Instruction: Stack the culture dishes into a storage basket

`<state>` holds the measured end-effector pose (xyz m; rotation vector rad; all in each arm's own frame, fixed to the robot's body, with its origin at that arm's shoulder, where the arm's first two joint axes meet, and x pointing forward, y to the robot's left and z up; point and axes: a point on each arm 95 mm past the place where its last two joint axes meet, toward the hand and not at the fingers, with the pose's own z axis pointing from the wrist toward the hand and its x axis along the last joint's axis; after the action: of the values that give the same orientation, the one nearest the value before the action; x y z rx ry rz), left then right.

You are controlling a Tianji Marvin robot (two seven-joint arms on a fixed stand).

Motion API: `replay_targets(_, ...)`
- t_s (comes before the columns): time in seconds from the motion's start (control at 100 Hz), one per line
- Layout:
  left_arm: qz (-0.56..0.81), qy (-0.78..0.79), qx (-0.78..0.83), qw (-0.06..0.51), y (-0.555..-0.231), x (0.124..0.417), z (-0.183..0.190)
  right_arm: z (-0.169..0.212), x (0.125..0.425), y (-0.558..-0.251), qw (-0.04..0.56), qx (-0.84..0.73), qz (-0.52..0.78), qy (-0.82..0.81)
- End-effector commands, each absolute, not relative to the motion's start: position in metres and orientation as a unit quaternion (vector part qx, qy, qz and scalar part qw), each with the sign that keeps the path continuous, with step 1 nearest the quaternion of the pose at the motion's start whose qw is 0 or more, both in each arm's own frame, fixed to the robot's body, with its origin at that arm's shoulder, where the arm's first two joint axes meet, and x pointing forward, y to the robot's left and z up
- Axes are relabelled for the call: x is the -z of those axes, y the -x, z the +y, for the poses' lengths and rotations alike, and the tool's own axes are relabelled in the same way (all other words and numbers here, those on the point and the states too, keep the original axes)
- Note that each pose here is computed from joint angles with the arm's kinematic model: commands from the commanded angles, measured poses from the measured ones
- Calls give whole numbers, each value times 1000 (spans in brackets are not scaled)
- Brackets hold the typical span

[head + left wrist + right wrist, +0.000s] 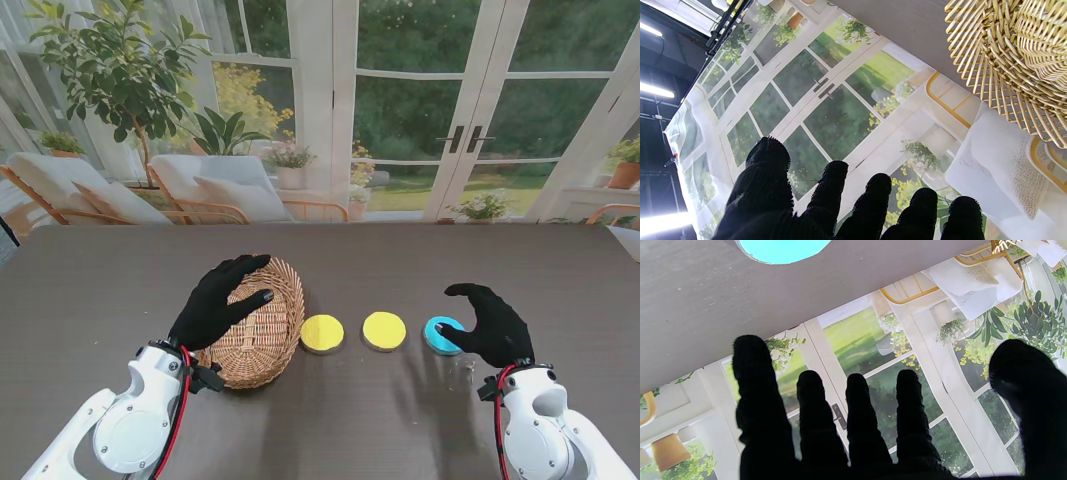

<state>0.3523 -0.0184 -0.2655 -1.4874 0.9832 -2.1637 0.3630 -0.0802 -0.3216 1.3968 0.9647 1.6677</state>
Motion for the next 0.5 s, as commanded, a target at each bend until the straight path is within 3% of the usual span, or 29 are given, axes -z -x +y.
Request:
replay_targets(0.0, 349, 528, 757, 163, -351, 268, -18, -73, 318, -364, 369, -649, 386, -542)
replay_targets(0.49, 348, 535, 753, 164, -351, 267, -19, -57, 314, -387, 386, -592, 465, -533)
